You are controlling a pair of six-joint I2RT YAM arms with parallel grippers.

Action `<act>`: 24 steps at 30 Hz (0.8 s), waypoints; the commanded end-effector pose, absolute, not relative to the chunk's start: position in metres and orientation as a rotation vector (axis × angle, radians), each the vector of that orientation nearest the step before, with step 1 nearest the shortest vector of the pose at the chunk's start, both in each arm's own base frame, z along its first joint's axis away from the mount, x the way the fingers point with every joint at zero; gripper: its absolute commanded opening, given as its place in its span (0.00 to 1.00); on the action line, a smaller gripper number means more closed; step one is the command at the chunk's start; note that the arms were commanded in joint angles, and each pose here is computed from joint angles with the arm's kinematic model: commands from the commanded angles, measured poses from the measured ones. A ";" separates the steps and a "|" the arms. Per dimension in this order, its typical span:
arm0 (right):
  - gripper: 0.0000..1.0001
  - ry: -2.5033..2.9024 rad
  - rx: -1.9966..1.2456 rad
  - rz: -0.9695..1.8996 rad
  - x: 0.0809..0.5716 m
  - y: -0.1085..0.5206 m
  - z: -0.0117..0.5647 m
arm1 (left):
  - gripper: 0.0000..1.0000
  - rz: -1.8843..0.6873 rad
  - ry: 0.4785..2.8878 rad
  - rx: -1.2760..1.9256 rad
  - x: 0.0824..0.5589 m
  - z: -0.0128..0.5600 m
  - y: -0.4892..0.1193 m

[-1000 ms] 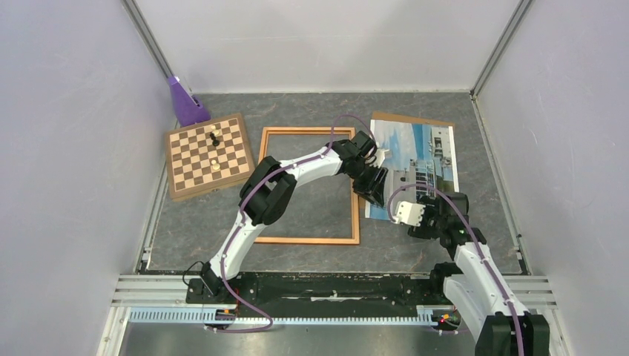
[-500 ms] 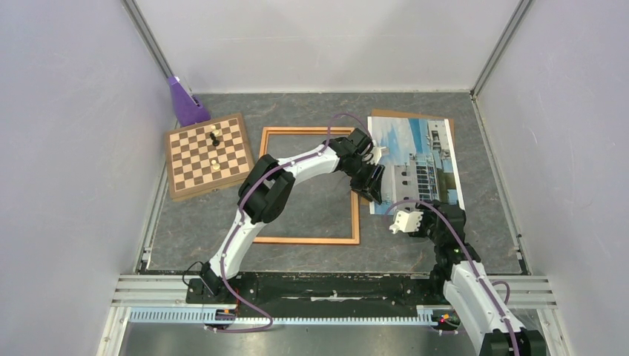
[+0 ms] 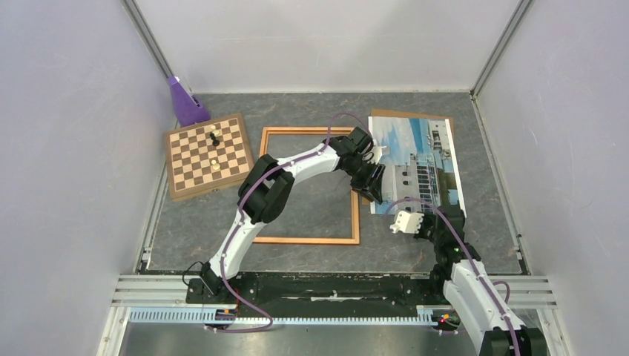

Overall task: Put the photo into the frame
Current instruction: Pick up the photo at the center of the board.

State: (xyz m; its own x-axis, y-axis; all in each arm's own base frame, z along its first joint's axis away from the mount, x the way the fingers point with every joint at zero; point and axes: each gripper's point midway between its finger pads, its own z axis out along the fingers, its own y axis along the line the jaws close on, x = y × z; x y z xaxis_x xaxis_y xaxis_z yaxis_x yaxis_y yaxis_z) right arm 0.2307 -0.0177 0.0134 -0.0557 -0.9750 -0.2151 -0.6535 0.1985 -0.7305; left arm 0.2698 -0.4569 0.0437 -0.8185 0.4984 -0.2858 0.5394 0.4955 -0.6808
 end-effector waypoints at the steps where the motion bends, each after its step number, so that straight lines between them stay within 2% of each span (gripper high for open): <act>1: 0.00 1.824 -1.375 -0.500 0.245 -0.008 0.054 | 0.49 -1.278 2.593 0.956 0.282 0.065 -0.459; 10: 0.00 1.831 -1.244 -0.406 0.254 0.004 0.104 | 0.51 -1.246 2.495 0.973 0.299 0.103 -0.442; 17: 0.00 1.845 -1.211 -0.382 0.253 0.005 0.113 | 0.62 -1.166 2.326 1.020 0.323 0.157 -0.424; 20: 0.00 1.853 -1.196 -0.367 0.255 0.007 0.118 | 0.73 -1.150 2.229 1.045 0.332 0.186 -0.412; 24: 0.00 1.860 -1.169 -0.325 0.258 0.012 0.126 | 0.78 -1.099 2.082 1.194 0.323 0.208 -0.399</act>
State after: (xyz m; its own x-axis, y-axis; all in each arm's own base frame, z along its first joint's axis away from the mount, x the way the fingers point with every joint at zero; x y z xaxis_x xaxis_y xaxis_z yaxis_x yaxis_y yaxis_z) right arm 0.2468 0.0027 0.0976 -0.1813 -0.8609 -0.4754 -0.6220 0.4748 -0.6227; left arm 0.3243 -0.4099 0.1505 -0.6986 0.4488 -0.5573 0.7153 0.4199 -0.5586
